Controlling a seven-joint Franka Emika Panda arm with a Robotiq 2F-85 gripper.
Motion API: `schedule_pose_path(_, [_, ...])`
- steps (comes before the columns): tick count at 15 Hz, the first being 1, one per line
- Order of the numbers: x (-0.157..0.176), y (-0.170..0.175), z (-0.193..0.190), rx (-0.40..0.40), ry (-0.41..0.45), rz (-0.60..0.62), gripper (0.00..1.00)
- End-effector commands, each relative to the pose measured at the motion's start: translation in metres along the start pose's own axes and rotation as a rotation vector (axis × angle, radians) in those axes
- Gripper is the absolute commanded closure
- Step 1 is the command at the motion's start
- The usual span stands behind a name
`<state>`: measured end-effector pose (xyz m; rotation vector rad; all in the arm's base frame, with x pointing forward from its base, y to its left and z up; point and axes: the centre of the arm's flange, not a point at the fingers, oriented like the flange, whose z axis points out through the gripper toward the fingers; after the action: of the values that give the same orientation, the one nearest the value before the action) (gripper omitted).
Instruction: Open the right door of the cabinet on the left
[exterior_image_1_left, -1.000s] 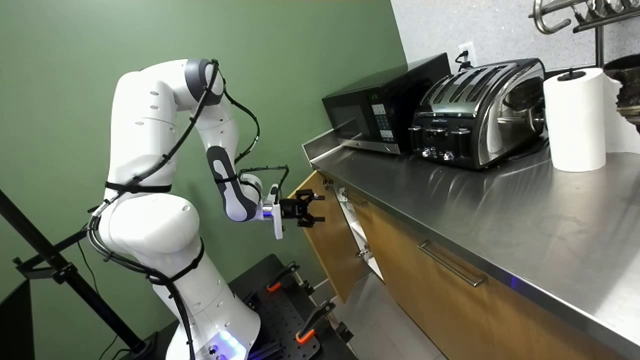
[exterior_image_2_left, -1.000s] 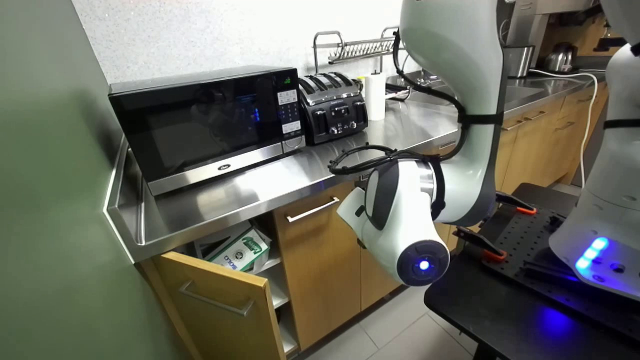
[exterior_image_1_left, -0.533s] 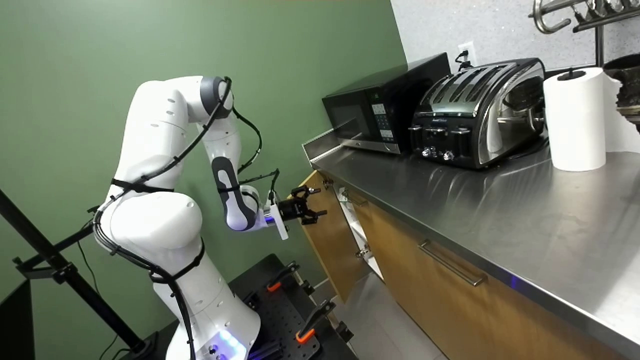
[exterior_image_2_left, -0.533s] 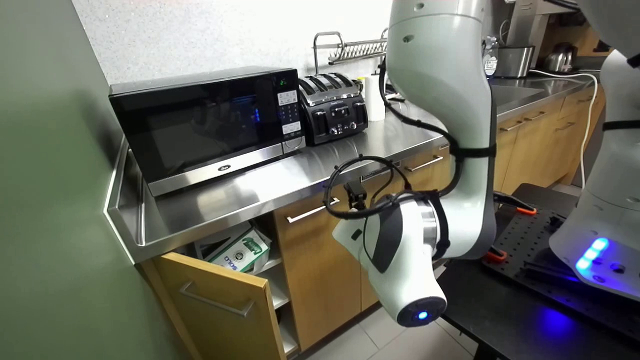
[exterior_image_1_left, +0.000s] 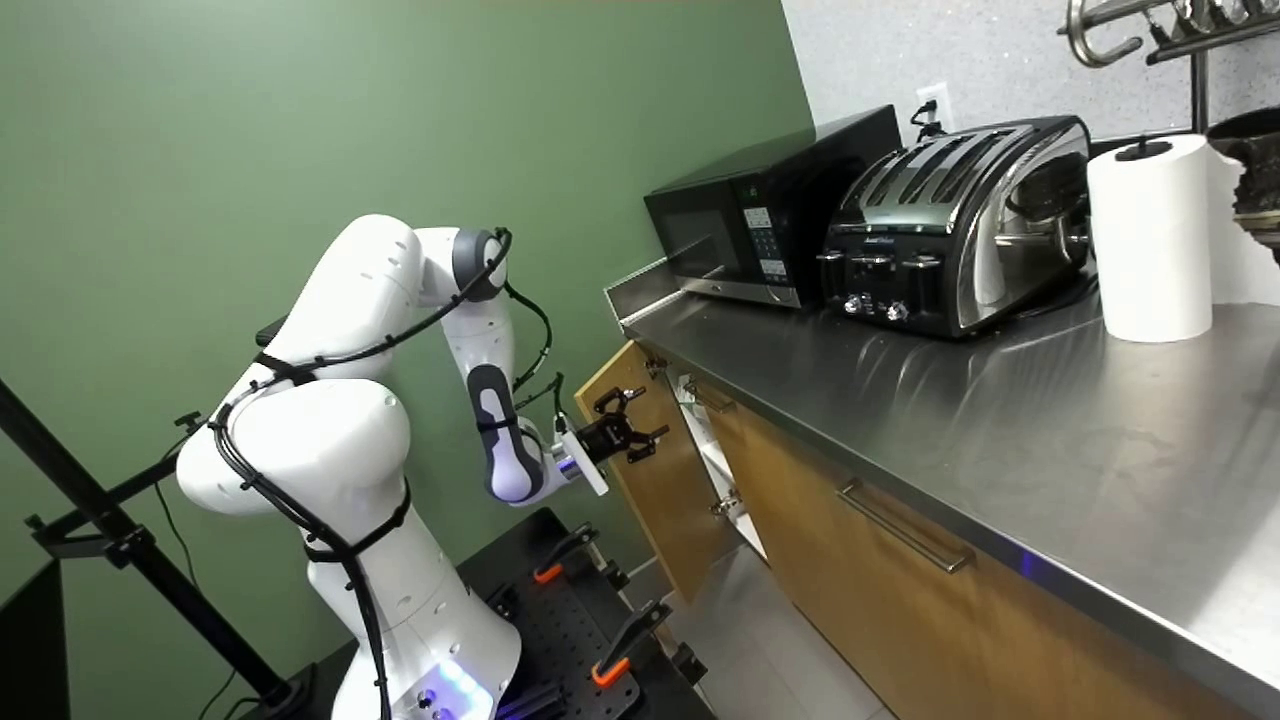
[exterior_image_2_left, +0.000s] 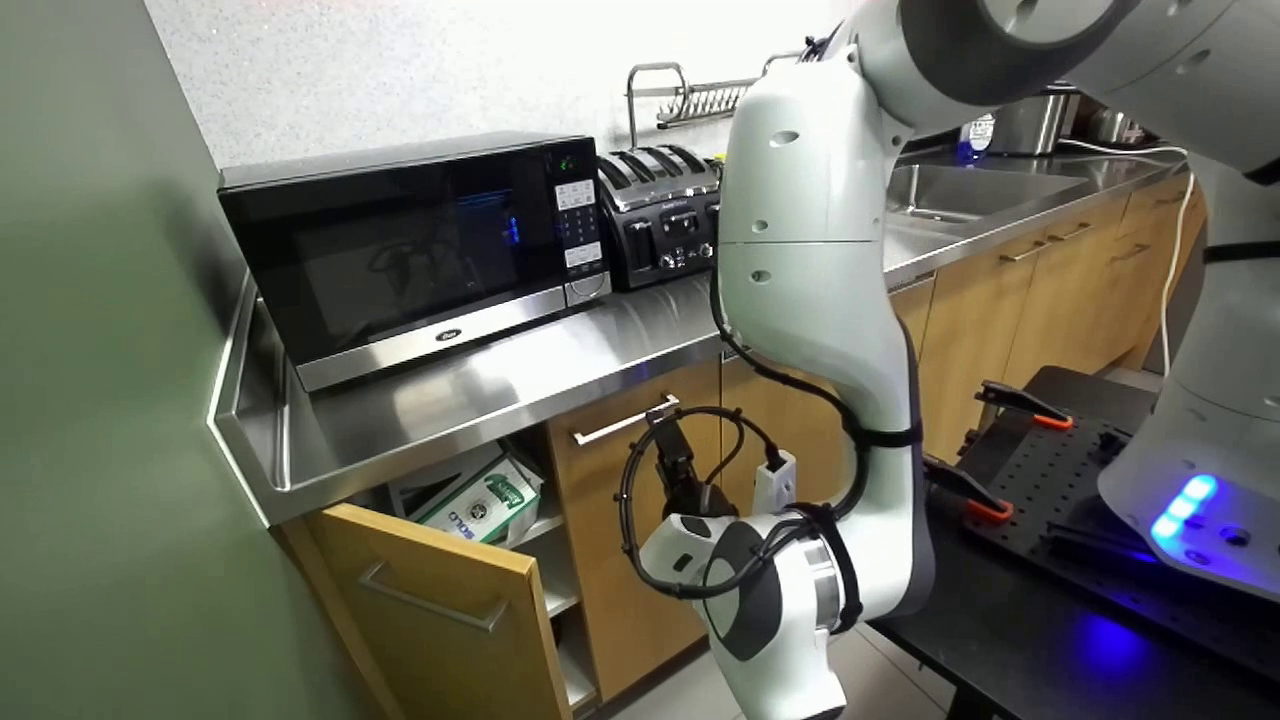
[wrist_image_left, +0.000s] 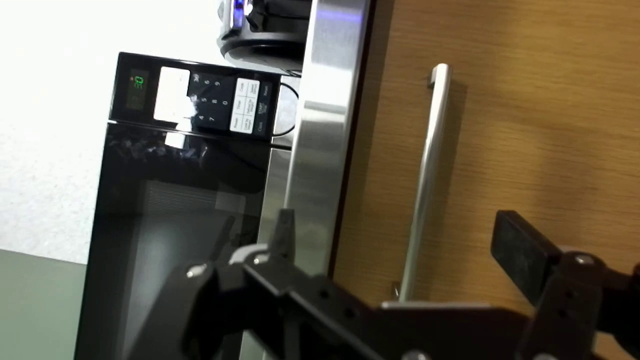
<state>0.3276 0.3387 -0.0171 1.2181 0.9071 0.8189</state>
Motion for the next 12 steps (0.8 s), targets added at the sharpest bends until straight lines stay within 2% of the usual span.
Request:
schedule_pose_path(1, [0.003,-0.005,0.007,-0.004,-0.003,0.005,0.0])
schedule_pose_path(5, [0.007,-0.01,0.02,-0.003,-0.027,0.018,0.0])
schedule_pose_path(6, [0.012,-0.01,0.026,0.003,-0.076,0.02,0.0])
schedule_pose_path(12, [0.03,-0.015,0.071,0.054,-0.221,0.046,0.0])
